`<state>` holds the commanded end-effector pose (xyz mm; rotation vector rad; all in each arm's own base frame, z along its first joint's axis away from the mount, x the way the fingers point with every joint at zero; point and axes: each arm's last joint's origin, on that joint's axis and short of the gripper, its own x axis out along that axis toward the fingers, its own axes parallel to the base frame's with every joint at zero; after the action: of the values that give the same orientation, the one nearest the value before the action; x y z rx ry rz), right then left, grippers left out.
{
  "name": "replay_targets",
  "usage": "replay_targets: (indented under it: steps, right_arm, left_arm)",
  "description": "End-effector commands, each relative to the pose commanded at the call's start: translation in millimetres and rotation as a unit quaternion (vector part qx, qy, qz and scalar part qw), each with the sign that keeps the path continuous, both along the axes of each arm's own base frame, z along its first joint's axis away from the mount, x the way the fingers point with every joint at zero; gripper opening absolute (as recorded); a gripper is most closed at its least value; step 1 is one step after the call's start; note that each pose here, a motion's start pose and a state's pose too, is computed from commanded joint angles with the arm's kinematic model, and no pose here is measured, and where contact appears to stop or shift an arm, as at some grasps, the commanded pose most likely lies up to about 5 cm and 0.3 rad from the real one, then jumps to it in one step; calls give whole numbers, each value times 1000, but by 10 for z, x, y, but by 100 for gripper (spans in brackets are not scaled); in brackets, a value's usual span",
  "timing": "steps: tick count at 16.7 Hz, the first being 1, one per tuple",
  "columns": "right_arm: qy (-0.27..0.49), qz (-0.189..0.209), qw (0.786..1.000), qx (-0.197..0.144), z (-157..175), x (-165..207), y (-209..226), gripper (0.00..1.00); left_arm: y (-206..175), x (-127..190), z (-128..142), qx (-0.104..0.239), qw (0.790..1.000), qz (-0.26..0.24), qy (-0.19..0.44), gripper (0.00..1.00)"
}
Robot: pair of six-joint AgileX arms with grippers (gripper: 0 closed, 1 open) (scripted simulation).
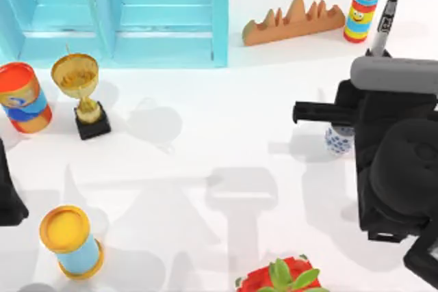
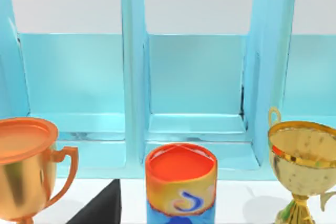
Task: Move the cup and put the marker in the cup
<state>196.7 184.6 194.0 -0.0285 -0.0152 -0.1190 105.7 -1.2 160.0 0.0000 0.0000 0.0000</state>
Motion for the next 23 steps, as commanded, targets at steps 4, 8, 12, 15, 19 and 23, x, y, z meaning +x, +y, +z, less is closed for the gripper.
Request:
replay_targets:
  steps: [4,8,12,15,19,23]
  right_arm:
    - [-12,-4,1000,11,44,-25,-28,0]
    - [-12,-5,1000,11,42,1,-30,0]
    - [-12,-5,1000,10,-42,196,-40,0]
    - [-10,-4,1000,9,-123,365,-75,0]
    - [-12,-4,1000,11,-123,389,-80,0]
    - [-12,-4,1000,11,-123,389,-80,30]
  left_arm:
    - [0,0,0,0,1000,0,0,100]
    - [0,0,0,0,1000,0,0,100]
    - [0,0,0,0,1000,0,0,100]
    - [0,0,0,0,1000,0,0,100]
    - [0,0,0,0,1000,0,0,100]
    - [0,0,0,0,1000,0,0,100]
